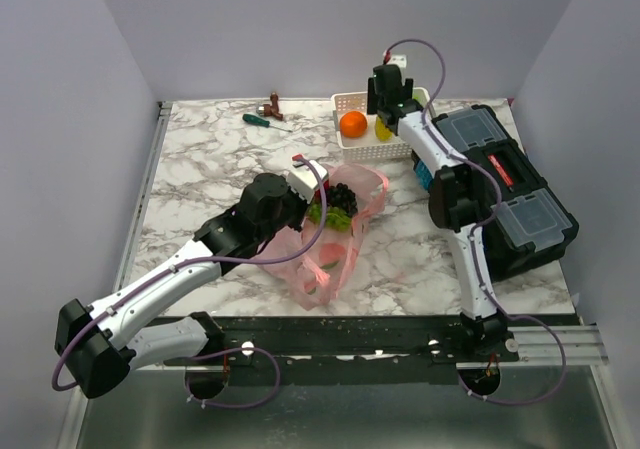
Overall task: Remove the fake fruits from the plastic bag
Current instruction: Place the fake fruit in the bin, then take out the fake fruit from the plastic bag.
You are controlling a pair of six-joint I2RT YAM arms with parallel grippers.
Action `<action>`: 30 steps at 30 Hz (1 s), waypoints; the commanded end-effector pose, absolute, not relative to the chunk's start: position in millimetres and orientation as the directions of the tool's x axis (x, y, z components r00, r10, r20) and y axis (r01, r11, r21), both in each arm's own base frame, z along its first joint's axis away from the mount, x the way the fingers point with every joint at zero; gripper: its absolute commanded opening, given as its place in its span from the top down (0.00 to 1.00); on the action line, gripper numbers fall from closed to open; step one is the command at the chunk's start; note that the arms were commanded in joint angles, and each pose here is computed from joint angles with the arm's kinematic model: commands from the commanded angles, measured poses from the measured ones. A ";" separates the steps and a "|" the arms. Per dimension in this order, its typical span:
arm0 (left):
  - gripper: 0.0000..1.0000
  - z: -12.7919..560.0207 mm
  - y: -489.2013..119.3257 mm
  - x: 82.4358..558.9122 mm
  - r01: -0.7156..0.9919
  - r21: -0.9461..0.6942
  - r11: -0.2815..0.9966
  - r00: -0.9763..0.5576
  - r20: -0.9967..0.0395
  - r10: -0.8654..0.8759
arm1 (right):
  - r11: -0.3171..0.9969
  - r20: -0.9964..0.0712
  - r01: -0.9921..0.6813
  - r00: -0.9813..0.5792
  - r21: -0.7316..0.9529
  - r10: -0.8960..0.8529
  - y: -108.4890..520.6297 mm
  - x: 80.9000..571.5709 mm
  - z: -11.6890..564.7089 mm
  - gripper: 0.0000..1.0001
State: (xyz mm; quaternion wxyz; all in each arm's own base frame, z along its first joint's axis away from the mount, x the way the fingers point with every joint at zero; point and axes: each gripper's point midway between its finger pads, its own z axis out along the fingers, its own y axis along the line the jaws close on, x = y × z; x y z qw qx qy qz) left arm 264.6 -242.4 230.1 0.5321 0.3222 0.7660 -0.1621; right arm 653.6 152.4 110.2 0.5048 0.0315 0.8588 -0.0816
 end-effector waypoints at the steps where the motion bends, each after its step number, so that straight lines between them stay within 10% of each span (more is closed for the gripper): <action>1: 1.00 253.5 -247.6 257.9 0.687 0.065 0.724 -0.191 -0.945 0.266 | 0.987 -0.909 0.156 -0.415 -0.029 0.039 140.9 624.6 217.0 0.27; 30: 1.00 250.8 -250.2 258.5 0.697 0.088 0.711 -0.186 -0.936 0.299 | 0.793 -0.510 -0.059 -0.793 0.607 0.332 170.1 229.1 209.4 0.28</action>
